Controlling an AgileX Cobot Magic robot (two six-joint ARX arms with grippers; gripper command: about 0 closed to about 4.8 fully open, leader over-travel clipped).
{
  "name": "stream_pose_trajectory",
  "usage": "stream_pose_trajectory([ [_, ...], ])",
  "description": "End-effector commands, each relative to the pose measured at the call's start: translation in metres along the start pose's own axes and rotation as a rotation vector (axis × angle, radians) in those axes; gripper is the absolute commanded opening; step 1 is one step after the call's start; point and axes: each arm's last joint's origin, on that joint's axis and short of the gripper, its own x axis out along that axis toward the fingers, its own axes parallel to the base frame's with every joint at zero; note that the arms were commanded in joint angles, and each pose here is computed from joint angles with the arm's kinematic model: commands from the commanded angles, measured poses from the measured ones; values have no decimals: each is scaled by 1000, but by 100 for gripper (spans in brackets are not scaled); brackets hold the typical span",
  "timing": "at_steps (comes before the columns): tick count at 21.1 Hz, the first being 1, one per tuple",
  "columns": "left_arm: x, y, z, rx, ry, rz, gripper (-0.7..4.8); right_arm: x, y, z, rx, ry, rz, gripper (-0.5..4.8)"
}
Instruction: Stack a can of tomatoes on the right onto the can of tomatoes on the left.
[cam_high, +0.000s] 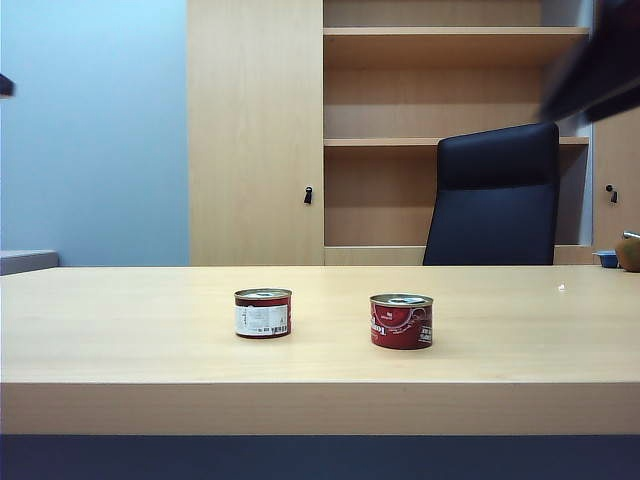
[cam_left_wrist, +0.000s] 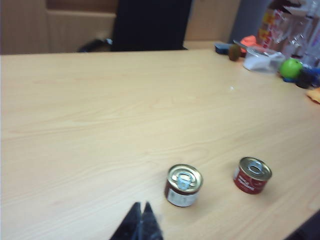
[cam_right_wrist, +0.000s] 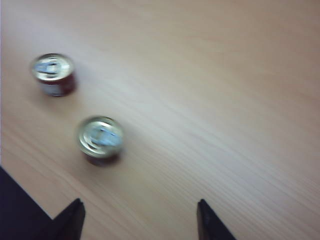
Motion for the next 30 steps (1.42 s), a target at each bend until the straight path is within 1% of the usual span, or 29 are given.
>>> stream_pose_trajectory([
  [1, 16, 3, 0, -27, 52, -63, -4, 56, 15, 16, -68, 52, 72, 417],
  [2, 23, 0, -3, -43, 82, -99, -4, 81, 21, 20, -84, 102, 99, 431],
  [5, 28, -4, -5, -48, 101, -138, -4, 117, 26, 23, -91, 178, 141, 432],
  [7, 29, -7, -5, -44, 100, -155, -4, 137, 27, 22, -93, 225, 146, 432],
  [10, 30, -8, -5, -42, 98, -160, -4, 159, 27, 19, -84, 292, 175, 432],
  [14, 30, -8, -5, -42, 98, -159, -4, 176, 29, 7, -74, 379, 199, 431],
  [16, 30, -8, -5, -42, 98, -159, -4, 177, 29, 4, -73, 401, 202, 343],
  [17, 30, -8, -5, -42, 98, -159, -4, 177, 29, 5, -73, 400, 203, 269],
  [18, 30, -7, -5, -42, 98, -159, -4, 177, 29, 6, -73, 397, 204, 217],
  [19, 30, -7, -5, -42, 98, -159, -4, 177, 30, 11, -78, 382, 206, 179],
  [20, 30, -7, -5, -42, 98, -159, -4, 177, 31, 16, -83, 367, 207, 179],
  [22, 30, -7, -4, -36, 91, -159, -4, 178, 39, 38, -113, 302, 215, 179],
  [23, 30, -7, -3, -28, 79, -146, -4, 179, 47, 56, -139, 237, 222, 180],
  [24, 30, -6, -2, -24, 74, -120, -4, 180, 53, 67, -157, 196, 229, 180],
  [26, 30, -4, -1, -18, 68, -24, -4, 189, 68, 90, -190, 126, 247, 180],
  [27, 30, -2, -1, -17, 67, 15, -4, 197, 75, 96, -201, 119, 259, 180],
  [29, 30, -2, -1, -17, 67, 24, -4, 215, 84, 100, -216, 146, 253, 182],
  [30, 30, -2, 0, -17, 65, 20, -4, 220, 85, 99, -216, 159, 252, 190],
])
